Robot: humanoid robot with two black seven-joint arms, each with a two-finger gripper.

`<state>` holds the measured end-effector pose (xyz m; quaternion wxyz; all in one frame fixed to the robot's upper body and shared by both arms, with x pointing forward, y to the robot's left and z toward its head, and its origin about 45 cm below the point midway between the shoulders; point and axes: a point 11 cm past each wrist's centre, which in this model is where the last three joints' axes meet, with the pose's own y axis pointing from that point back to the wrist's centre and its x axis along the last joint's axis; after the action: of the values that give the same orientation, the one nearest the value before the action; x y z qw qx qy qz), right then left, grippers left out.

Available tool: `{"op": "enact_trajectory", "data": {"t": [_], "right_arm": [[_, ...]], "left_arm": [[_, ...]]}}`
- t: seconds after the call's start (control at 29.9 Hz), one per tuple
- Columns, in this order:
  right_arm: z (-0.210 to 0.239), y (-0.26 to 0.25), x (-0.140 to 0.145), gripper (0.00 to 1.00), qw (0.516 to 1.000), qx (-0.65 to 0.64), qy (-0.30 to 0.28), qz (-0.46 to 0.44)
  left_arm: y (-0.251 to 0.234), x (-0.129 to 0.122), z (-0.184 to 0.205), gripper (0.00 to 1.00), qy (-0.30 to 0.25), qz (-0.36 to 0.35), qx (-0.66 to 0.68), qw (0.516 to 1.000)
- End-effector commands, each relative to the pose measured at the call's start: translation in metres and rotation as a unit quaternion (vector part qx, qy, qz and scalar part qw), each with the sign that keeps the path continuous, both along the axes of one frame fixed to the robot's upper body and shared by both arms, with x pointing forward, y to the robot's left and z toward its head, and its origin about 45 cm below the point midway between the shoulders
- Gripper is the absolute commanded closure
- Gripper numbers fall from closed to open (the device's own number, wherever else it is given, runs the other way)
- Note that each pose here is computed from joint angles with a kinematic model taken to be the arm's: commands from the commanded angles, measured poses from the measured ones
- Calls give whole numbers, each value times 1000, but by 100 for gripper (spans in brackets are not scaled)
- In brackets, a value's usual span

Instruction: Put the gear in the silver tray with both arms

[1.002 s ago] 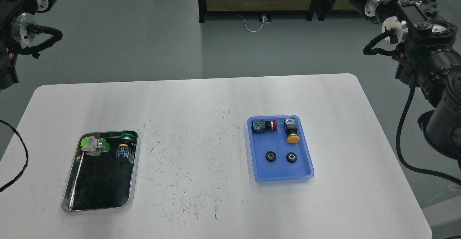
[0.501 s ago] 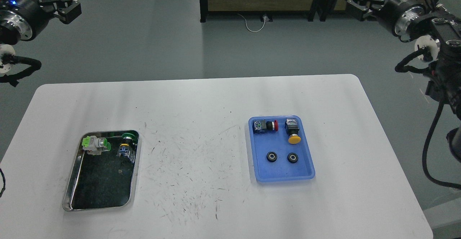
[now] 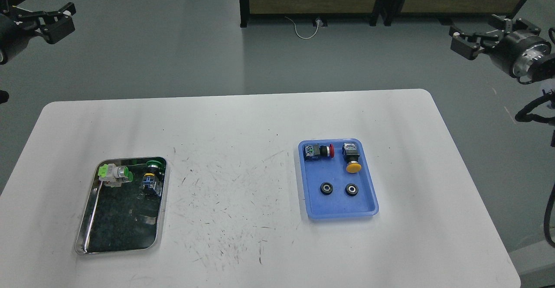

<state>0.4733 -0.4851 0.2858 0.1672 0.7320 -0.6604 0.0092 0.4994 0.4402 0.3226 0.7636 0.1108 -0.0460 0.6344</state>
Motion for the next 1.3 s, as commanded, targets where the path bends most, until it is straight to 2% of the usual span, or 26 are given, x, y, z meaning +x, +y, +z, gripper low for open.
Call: {"op": "enact_trajectory", "data": {"t": [0.0,0.27,0.47,0.57,0.94,1.27], "right_arm": [[28,-76,-35,0,991,-60,-22,-121],[8,-55,-26,0,996,-53,4,-78],[-12,-23,-17,0,998,-50,39,-4],[-17,-19,-21,0,997,-46,49,22],[-35,0,-31,0,991,-64,83,89],[-74,55,-51,0,967,-85,135,201]], "left_arm": [[-7,6,15,0,-16,-7,-3,1000],[-20,2,7,0,-8,-43,5,999],[-22,-18,2,0,9,-85,15,996],[-12,-33,6,0,11,-83,29,996],[-6,-78,-19,0,31,-69,38,996],[-2,-99,-44,0,41,-44,49,997]]}}
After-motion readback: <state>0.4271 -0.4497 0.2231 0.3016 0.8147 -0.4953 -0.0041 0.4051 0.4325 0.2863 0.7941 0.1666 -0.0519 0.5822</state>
